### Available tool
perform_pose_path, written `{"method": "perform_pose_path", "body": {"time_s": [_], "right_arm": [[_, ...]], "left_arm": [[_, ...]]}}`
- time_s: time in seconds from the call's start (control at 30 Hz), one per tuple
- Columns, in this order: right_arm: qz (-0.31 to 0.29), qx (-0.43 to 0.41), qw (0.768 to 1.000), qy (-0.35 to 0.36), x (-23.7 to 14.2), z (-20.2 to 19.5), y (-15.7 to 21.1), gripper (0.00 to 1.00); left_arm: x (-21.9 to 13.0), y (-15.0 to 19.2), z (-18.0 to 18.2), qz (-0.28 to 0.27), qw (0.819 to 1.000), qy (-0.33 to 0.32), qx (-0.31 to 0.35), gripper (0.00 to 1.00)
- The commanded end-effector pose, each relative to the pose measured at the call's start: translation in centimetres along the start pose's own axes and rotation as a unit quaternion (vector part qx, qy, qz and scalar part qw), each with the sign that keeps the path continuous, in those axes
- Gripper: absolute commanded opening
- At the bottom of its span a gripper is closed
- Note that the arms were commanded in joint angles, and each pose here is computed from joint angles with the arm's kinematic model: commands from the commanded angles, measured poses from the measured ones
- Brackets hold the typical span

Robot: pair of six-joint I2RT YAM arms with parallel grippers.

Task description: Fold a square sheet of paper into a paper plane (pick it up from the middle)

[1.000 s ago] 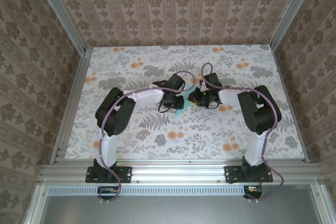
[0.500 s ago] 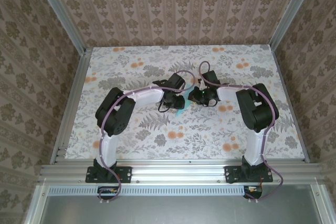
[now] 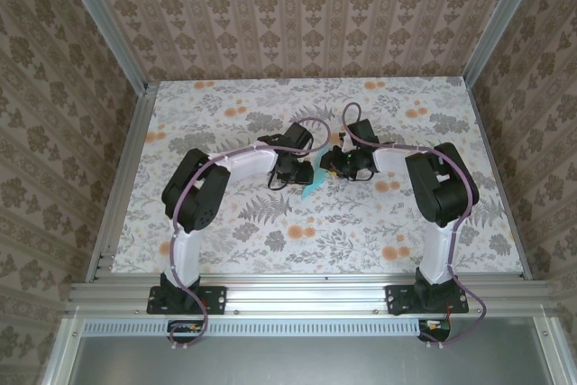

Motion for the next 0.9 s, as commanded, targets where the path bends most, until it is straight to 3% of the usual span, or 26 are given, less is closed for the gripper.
{"method": "perform_pose_path", "body": {"time_s": [0.0,0.43,0.7,0.87], "right_arm": [[-0.011,-0.006,0.998,-0.056,-1.4,1.9,-0.3,0.28],[0.011,0.0,0.998,-0.064,-1.2,1.7,2.2,0.28],[0.003,0.015,0.998,-0.054,-0.2,1.4,2.0,0.09],[-0.008,0.016,0.999,-0.047,-0.4,1.5,1.7,0.06]], "left_arm": [[0.3,0.7,0.7,0.019,1.0,-0.015,-0.002,0.3],[0.3,0.6,0.5,0.017,1.0,-0.01,-0.003,0.3],[-1.6,0.2,0.0,-0.014,1.0,0.008,0.003,0.33],[-3.9,0.4,0.3,-0.055,0.998,0.023,-0.002,0.38]]}}
Point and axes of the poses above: each hand's point on the last joint's axis, 136 mm out from that joint toward the fingers, its own x axis out along the fingers, its own z axis along the line the jaws close on, y = z × x, the point moved 5 cm from there along -x, back along the fingers, and after that the axes turned 5 degrees about -x, right-handed, at the moved point
